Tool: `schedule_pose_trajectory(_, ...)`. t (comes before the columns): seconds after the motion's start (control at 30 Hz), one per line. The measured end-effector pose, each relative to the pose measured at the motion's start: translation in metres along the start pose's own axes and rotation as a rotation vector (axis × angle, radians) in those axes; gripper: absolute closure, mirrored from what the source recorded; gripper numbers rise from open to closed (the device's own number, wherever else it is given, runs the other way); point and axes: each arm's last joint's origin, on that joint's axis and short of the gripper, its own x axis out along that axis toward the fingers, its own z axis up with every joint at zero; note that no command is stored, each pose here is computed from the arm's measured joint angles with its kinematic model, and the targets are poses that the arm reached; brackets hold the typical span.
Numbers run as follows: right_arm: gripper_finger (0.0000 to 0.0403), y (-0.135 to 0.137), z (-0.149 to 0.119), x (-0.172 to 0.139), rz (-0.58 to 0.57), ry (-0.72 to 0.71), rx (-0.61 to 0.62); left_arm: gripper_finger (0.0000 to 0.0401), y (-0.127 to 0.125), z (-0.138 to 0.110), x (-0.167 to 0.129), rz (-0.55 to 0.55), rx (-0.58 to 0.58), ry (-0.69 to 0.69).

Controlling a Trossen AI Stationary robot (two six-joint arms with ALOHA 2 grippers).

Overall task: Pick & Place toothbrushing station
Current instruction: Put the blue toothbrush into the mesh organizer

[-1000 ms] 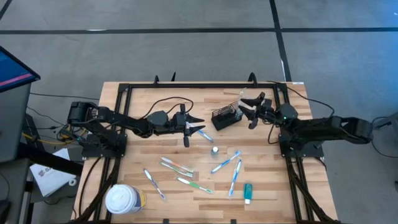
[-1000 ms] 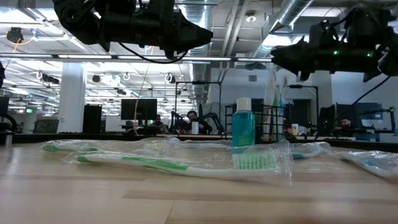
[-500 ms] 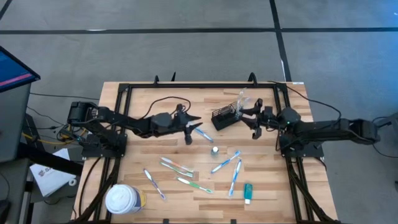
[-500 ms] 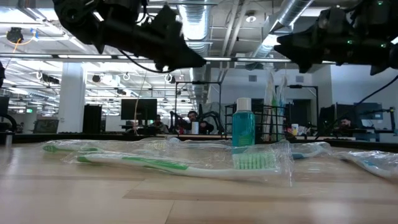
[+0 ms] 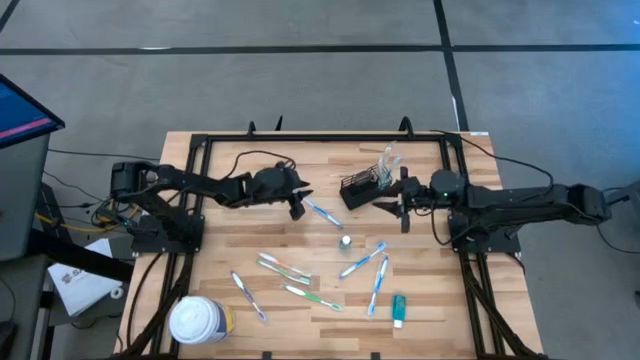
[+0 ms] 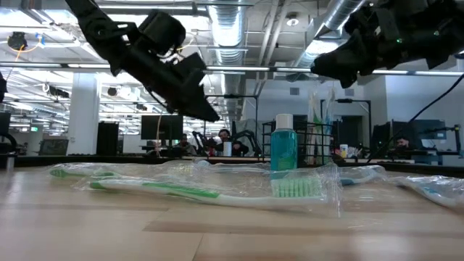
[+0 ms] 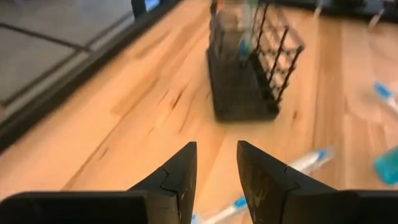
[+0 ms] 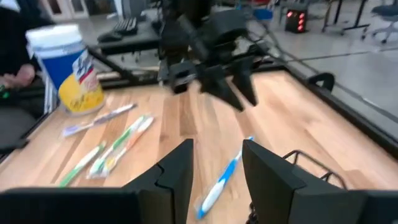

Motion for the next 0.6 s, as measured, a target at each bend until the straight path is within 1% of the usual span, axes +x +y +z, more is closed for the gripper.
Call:
schedule_pose_trajectory(0.17, 0.0274, 0.006, 0.000, 0.001, 0.033, 0.000, -0.035, 0.0293, 0.022, -0.006, 0.003, -0.092, -0.040, 0.088)
schedule_pose_trajectory(0.23, 0.0274, 0.007, 0.000, 0.001, 0.039, 0.000, -0.046, 0.0293, 0.030, -0.008, 0.003, -0.108, -0.058, 0.111)
schedule_pose_trajectory(0.43, 0.0274, 0.007, 0.000, 0.001, 0.036, 0.000, -0.046, 0.0293, 0.046, -0.010, 0.004, -0.065, -0.094, 0.131)
schedule_pose_trajectory(0.6, 0.0274, 0.007, 0.000, 0.001, 0.035, 0.000, -0.046, 0.0293, 0.049, -0.011, 0.004, -0.057, -0.097, 0.141)
